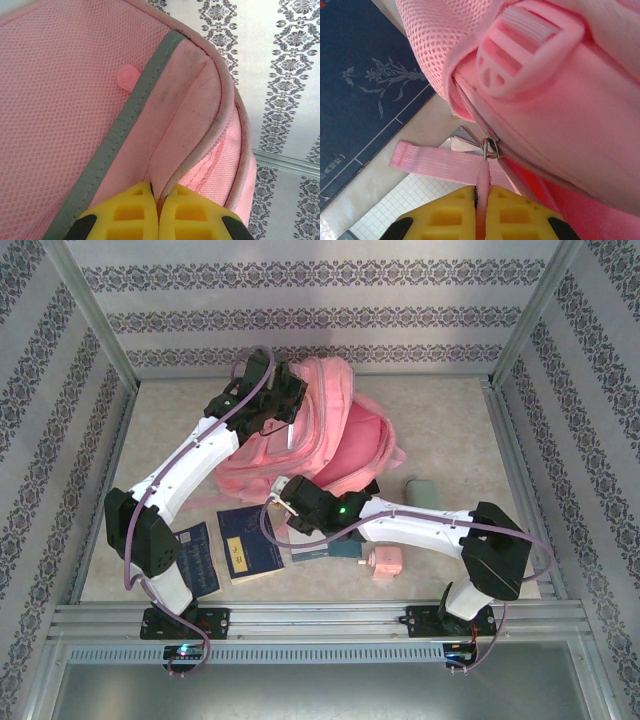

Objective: Pack the student bag

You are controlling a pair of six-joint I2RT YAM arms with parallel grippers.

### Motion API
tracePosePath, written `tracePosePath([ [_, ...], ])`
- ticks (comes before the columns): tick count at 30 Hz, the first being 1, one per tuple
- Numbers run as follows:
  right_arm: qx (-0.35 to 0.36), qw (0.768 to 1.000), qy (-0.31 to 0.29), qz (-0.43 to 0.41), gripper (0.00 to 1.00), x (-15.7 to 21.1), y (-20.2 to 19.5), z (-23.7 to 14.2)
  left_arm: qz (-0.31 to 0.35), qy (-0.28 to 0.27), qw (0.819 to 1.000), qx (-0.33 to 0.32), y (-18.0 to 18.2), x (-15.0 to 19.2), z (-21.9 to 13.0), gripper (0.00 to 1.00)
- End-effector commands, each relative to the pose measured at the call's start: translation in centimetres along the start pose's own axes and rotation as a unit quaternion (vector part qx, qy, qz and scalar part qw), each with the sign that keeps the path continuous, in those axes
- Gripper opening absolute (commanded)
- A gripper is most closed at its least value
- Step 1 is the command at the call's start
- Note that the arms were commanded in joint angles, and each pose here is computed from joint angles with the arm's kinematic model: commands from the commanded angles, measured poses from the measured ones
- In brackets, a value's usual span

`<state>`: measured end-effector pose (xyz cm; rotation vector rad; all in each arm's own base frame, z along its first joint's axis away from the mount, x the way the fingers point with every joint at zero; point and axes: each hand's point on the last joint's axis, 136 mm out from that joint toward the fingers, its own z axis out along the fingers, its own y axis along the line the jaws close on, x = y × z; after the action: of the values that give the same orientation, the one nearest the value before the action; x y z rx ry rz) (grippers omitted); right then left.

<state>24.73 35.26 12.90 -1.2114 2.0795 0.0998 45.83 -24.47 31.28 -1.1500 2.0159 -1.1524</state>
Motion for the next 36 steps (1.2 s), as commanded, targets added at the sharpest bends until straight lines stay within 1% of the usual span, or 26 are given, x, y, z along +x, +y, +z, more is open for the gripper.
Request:
tracePosePath([
  [1,-0.024,0.999,-0.022,-0.01,0.1,-2.1,1.4,0.1,-0.034,-0.009,0.996,0.081,-4.9,0.1,-2.3,0.0],
  [5,-0.023,1.0,-0.016,-0.006,0.1,-2.4,1.6,1.0,-0.035,-0.01,0.996,0.081,-4.8,0.1,-2.2,0.0],
  [9,-0.037,0.999,-0.013,-0.005,0.11,-2.9,2.6,1.9,-0.035,-0.007,0.996,0.08,-4.8,0.2,-2.0,0.0],
  [14,-0.055,0.998,-0.006,-0.024,0.12,-3.4,4.3,2.8,-0.038,0.004,0.996,0.082,-4.7,0.6,-1.6,0.0],
  [17,-0.052,0.998,-0.004,-0.031,0.13,-3.8,4.4,3.2,-0.035,0.007,0.996,0.079,-4.5,0.7,-1.5,0.0],
  [18,-0.05,0.998,-0.003,-0.035,0.15,-3.9,4.4,3.3,-0.033,0.007,0.996,0.079,-4.5,0.7,-1.5,0.0],
  [19,-0.046,0.998,0.0,-0.038,0.18,-3.9,4.2,3.3,-0.029,0.008,0.996,0.078,-4.4,0.7,-1.6,0.0],
  [21,-0.035,0.999,0.002,-0.038,0.29,-4.0,3.6,2.9,-0.02,0.011,0.997,0.075,-4.3,0.7,-1.7,0.0],
  [24,-0.021,0.999,-0.007,-0.029,0.43,-3.9,2.6,1.5,-0.002,0.03,0.997,0.075,-4.1,1.0,-1.7,0.0],
  [26,-0.018,0.999,-0.027,-0.018,0.5,-4.3,1.9,-0.1,0.033,0.053,0.995,0.078,-4.0,1.3,-1.8,0.0],
  [28,-0.024,0.998,-0.056,-0.009,0.53,-4.9,1.6,-2.0,0.093,0.094,0.989,0.066,-3.2,1.9,-1.8,0.0],
  [30,-0.037,0.996,-0.087,0.004,0.55,-5.6,1.4,-4.1,0.137,0.142,0.98,0.031,-1.4,2.5,-1.8,0.0],
  [33,-0.05,0.99,-0.132,0.023,0.56,-6.1,0.8,-7.3,0.153,0.195,0.969,0.016,1.0,3.1,-1.7,0.0],
  [36,-0.052,0.984,-0.165,0.042,0.56,-5.7,-0.1,-10.3,0.17,0.21,0.963,0.014,2.4,2.7,-2.0,0.0],
])
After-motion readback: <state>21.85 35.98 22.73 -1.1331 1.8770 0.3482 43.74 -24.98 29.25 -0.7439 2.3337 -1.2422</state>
